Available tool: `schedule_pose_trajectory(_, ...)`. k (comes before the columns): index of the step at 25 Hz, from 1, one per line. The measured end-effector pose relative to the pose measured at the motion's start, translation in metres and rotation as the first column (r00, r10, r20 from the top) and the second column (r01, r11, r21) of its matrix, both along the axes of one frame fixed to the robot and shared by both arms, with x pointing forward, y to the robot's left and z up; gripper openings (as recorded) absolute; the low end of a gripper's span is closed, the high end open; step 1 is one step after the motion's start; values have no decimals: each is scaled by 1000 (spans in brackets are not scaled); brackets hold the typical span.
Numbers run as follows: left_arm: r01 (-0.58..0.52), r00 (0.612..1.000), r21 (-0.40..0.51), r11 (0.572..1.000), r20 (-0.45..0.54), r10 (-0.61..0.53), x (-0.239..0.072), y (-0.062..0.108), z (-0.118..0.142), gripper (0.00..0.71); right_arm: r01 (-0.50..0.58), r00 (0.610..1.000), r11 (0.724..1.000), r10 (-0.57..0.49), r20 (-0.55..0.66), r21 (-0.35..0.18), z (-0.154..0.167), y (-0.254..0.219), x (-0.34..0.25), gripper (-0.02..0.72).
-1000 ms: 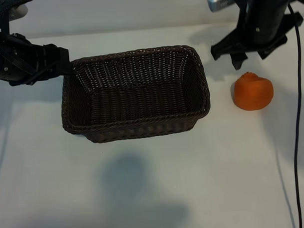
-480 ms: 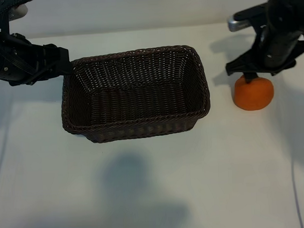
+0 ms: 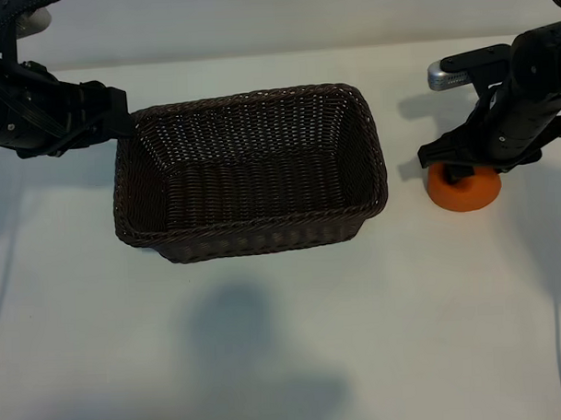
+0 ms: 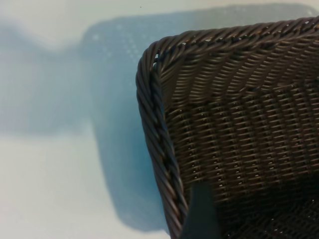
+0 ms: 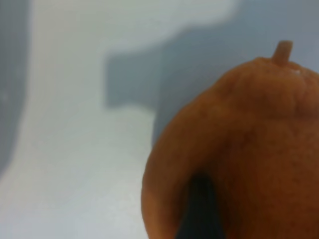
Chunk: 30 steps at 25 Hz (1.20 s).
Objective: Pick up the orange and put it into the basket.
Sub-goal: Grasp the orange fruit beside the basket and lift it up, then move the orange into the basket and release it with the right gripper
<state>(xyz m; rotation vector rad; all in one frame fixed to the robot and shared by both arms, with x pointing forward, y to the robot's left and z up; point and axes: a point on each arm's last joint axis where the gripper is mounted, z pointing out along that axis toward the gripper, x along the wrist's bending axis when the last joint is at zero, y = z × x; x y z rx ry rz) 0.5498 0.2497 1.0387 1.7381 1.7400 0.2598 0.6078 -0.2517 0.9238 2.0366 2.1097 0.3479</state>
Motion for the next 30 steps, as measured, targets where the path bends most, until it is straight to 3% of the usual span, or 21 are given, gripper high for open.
schedule_pose_trajectory(4,0,1000,0,1000,0,0,0,0,0,594,0,1000,1000,0,-25,4,-7,1,0,445)
schedule_pose_trajectory(9,0,1000,0,1000,0,0,0,0,0,593,2,999,1000,-2,-52,3,-12,1,-2,122)
schedule_pose_trajectory(11,0,1000,0,1000,-1,0,0,0,0,593,1,999,1000,-1,-52,3,-12,1,-2,67)
schedule_pose_trajectory(20,1,1000,0,1000,-2,-1,0,0,0,592,-14,999,1000,14,-33,1,-5,1,-2,48)
schedule_pose_trajectory(30,-1,1000,-2,1000,-3,1,0,0,0,592,-13,997,1000,11,77,20,55,0,-11,45)
